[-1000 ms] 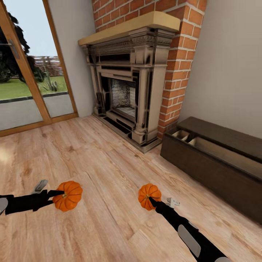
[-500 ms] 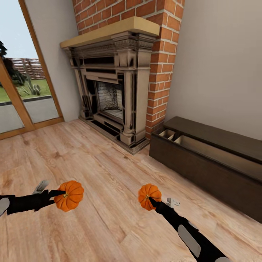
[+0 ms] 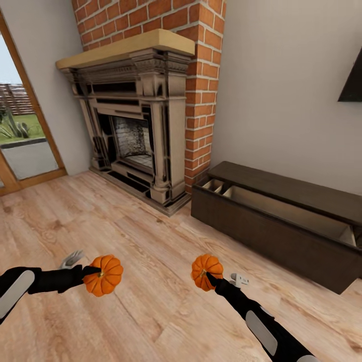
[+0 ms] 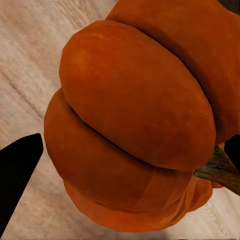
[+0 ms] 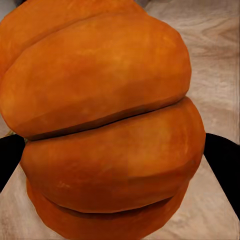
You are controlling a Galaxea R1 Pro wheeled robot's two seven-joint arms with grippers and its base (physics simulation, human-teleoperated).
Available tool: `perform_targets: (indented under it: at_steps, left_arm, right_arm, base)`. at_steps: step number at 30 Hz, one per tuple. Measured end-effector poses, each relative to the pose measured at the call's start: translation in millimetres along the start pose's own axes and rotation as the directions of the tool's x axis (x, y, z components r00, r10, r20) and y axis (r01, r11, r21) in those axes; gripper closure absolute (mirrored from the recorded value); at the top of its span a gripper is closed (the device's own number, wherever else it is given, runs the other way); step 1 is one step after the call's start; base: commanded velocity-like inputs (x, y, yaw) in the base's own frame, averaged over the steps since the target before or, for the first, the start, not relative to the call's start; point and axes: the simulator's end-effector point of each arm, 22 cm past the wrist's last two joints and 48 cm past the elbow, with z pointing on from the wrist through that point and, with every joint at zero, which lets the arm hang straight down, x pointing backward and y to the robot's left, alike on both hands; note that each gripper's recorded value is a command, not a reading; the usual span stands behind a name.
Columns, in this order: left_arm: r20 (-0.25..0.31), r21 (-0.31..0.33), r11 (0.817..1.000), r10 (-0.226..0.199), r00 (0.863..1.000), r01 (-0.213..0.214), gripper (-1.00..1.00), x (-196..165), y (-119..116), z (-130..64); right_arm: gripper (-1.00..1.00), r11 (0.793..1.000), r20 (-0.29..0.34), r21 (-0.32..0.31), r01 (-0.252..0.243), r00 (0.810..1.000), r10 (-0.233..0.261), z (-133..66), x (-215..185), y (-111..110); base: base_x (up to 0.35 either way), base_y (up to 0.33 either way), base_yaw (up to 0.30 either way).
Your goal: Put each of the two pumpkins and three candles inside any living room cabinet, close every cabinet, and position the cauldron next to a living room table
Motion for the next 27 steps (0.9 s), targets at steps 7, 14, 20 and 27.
perform_targets:
  at_steps: [7,14,20,27]
  left_arm:
    - [0.007,-0.002,1.000,0.009,1.000,-0.009,1.00,-2,-2,-2.3]
    - [0.013,0.001,1.000,0.012,1.000,-0.012,1.00,-4,-5,-4.9]
    - [0.021,0.001,1.000,0.016,1.000,-0.016,1.00,-6,-6,-7.1]
    - [0.028,0.006,1.000,0.019,0.999,-0.019,1.00,-7,-9,-9.6]
  right_arm:
    - [1.00,1.000,0.006,-0.002,0.003,1.000,-0.003,-0.9,-3,2]
    - [1.00,1.000,0.013,-0.005,0.005,1.000,-0.005,-1.7,-7,4]
    - [1.00,1.000,0.019,-0.007,0.007,1.000,-0.007,-2.5,-10,6]
    - [1.00,1.000,0.025,-0.010,0.010,1.000,-0.009,-3.5,-14,9]
  base:
    - [0.000,0.000,-0.232]
    - [0.000,0.000,-0.232]
    - [0.000,0.000,-0.232]
    - [0.000,0.000,-0.232]
